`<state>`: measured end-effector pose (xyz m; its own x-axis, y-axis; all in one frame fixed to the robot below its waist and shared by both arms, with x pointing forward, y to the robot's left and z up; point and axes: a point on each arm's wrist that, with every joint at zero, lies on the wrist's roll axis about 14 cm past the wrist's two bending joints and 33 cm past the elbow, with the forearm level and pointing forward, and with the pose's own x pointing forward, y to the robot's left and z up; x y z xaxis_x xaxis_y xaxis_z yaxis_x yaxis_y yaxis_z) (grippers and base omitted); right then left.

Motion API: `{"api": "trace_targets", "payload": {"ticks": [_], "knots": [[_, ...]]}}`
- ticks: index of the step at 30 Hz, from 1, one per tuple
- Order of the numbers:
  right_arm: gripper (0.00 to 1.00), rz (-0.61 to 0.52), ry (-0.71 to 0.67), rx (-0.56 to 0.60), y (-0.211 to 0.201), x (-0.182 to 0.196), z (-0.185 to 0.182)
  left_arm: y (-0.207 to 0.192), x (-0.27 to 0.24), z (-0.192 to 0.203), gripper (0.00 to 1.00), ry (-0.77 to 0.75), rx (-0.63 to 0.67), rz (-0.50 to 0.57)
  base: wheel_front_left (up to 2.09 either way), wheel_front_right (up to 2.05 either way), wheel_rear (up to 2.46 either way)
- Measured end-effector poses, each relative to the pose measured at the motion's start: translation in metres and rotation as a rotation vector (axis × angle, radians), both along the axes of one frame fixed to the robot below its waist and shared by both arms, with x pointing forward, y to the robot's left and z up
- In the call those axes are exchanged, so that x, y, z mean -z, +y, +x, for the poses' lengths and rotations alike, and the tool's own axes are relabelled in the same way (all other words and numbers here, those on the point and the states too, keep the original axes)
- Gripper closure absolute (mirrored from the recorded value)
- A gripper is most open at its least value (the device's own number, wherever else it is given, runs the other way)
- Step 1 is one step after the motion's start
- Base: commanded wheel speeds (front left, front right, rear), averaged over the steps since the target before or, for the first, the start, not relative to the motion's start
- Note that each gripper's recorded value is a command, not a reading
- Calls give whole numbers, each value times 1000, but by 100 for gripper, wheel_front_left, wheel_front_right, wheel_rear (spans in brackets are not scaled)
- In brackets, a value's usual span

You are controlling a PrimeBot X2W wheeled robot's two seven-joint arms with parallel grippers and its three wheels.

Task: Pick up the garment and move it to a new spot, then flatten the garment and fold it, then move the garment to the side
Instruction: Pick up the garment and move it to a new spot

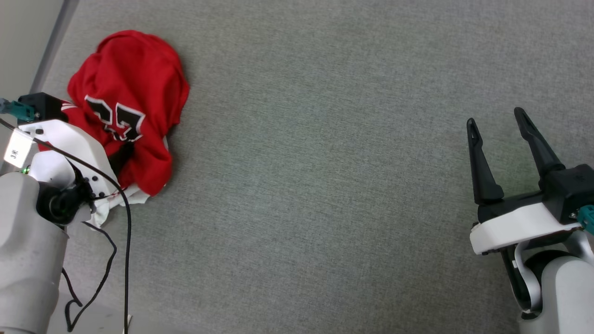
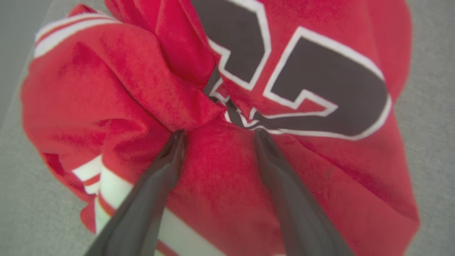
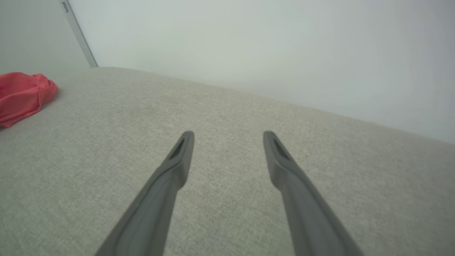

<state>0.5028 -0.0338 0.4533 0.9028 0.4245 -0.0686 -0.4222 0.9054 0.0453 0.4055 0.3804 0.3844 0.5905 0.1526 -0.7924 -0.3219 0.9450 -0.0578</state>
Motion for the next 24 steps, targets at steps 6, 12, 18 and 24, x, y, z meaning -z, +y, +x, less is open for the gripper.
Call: {"api": "trace_targets", "payload": {"ticks": [6,12,18,24], "knots": [[0,-7,11,26,-10,7,4,-8,22,-2,81,94,-15,-71,0,0,0],[0,-9,-5,35,-12,0,4,-5,15,3,100,14,-7,-20,0,0,0],[0,8,-43,32,-11,-20,0,19,-34,23,100,-241,-24,121,0,0,0],[0,37,-83,31,-11,-41,-10,34,-103,38,100,-538,-47,273,0,0,0]]}}
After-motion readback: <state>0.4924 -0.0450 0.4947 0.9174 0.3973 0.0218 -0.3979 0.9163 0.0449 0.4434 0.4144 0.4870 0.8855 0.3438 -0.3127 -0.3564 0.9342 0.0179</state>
